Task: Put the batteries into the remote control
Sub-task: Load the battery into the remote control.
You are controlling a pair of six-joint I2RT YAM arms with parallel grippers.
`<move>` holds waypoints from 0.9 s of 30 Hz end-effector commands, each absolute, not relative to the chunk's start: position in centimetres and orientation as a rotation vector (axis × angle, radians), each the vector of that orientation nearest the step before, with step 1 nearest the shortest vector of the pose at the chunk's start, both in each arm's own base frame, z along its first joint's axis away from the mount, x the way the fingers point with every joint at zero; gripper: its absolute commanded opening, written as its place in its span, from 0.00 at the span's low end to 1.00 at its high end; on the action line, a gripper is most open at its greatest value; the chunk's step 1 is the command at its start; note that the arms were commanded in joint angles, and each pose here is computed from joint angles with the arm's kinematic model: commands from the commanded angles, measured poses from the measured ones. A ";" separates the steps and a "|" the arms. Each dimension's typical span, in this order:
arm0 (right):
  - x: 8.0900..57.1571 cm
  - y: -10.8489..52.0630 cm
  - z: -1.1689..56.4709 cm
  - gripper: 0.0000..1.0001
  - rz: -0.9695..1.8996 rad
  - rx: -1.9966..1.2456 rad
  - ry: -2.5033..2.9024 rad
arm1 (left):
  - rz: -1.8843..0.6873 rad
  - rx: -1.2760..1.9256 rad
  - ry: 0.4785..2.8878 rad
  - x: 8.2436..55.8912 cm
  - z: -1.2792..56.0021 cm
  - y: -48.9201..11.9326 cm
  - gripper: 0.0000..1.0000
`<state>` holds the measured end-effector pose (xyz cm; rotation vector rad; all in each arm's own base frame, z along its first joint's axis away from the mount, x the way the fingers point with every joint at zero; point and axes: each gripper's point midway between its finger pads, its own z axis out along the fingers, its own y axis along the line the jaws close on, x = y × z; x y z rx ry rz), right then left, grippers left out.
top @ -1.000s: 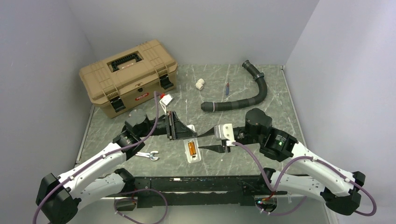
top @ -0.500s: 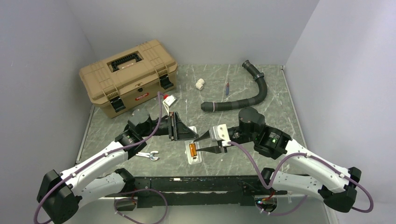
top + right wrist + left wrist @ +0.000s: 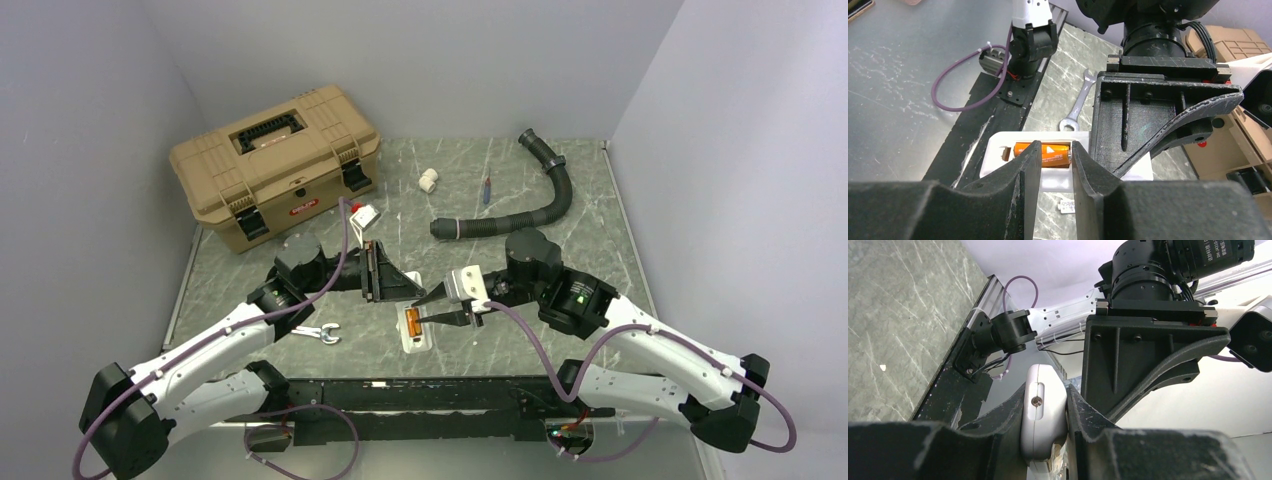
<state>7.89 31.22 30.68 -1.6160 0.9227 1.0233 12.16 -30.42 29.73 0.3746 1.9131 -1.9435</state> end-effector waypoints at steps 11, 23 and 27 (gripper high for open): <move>7.8 31.7 33.0 0.29 1.021 -1.592 0.823 | -1.966 0.468 1.798 11.7 32.4 -30.5 0.00; 8.3 31.7 32.1 0.27 1.008 -1.598 0.870 | -1.973 0.464 1.800 11.7 32.3 -30.6 0.00; 8.4 31.7 31.9 0.27 1.002 -1.599 0.880 | -1.970 0.460 1.802 11.7 32.3 -30.5 0.00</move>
